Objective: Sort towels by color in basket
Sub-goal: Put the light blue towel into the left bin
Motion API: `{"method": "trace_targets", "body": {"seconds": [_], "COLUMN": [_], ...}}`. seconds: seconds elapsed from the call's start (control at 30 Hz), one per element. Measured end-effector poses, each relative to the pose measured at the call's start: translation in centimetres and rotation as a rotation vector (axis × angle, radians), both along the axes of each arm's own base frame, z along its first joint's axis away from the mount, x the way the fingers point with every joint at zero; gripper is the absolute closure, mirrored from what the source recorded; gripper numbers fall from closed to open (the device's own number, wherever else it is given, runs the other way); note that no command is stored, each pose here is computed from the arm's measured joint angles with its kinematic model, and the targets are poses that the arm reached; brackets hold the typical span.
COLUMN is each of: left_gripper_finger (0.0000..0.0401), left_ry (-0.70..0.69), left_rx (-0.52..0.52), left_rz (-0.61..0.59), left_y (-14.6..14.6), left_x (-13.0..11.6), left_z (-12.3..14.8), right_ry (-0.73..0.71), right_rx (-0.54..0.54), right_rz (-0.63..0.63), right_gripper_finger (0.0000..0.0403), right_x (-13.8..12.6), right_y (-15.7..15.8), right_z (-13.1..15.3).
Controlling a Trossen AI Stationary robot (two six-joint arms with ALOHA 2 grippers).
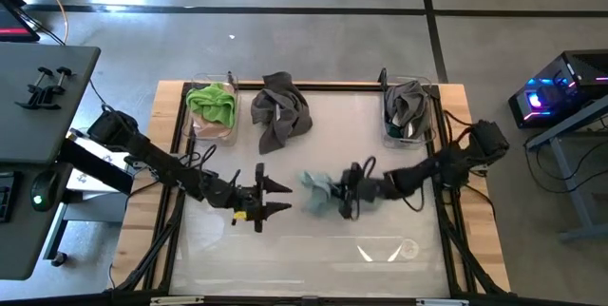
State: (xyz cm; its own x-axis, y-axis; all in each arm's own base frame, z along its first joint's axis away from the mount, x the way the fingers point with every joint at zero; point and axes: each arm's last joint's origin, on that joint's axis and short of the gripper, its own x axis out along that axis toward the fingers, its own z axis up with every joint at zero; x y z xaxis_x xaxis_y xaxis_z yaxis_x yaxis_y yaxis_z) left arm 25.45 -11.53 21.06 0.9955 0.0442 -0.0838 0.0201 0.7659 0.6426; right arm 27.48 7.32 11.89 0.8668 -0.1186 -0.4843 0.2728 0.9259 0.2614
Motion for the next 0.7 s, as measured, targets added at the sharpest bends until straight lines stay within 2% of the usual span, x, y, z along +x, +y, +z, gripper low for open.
{"method": "trace_targets", "body": {"seconds": [0.07,0.17,0.3,0.47,0.6,0.7], "left_gripper_finger": [0.021,0.0204,0.0181,0.015,0.0133,0.0131], "left_ry": [-0.002,0.021,0.049,0.1,0.147,0.185], "left_rx": [0.001,0.079,0.148,0.231,0.275,0.254], "left_rz": [-0.084,-0.182,-0.206,-0.127,0.065,0.196], "left_y": [0.4,1.0,1.6,2.6,3.4,3.6], "left_x": [0.3,0.9,2.3,4.8,6.3,6.8], "left_z": [0.1,-0.4,-1.3,-2.6,-3.7,-4.9], "right_ry": [-0.053,-0.149,-0.212,-0.216,-0.242,-0.276], "right_rx": [0.024,0.089,0.164,0.18,0.191,0.192], "right_rz": [0.005,0.032,0.053,0.066,0.123,0.139], "right_gripper_finger": [0.0367,0.0366,0.0365,0.0365,0.0365,0.0365], "right_x": [0.8,1.7,2.4,3.4,4.3,4.5], "right_y": [-1.5,-3.4,-5.4,-6.4,-6.3,-5.9], "right_z": [0.5,1.1,1.2,0.9,1.6,2.2]}}
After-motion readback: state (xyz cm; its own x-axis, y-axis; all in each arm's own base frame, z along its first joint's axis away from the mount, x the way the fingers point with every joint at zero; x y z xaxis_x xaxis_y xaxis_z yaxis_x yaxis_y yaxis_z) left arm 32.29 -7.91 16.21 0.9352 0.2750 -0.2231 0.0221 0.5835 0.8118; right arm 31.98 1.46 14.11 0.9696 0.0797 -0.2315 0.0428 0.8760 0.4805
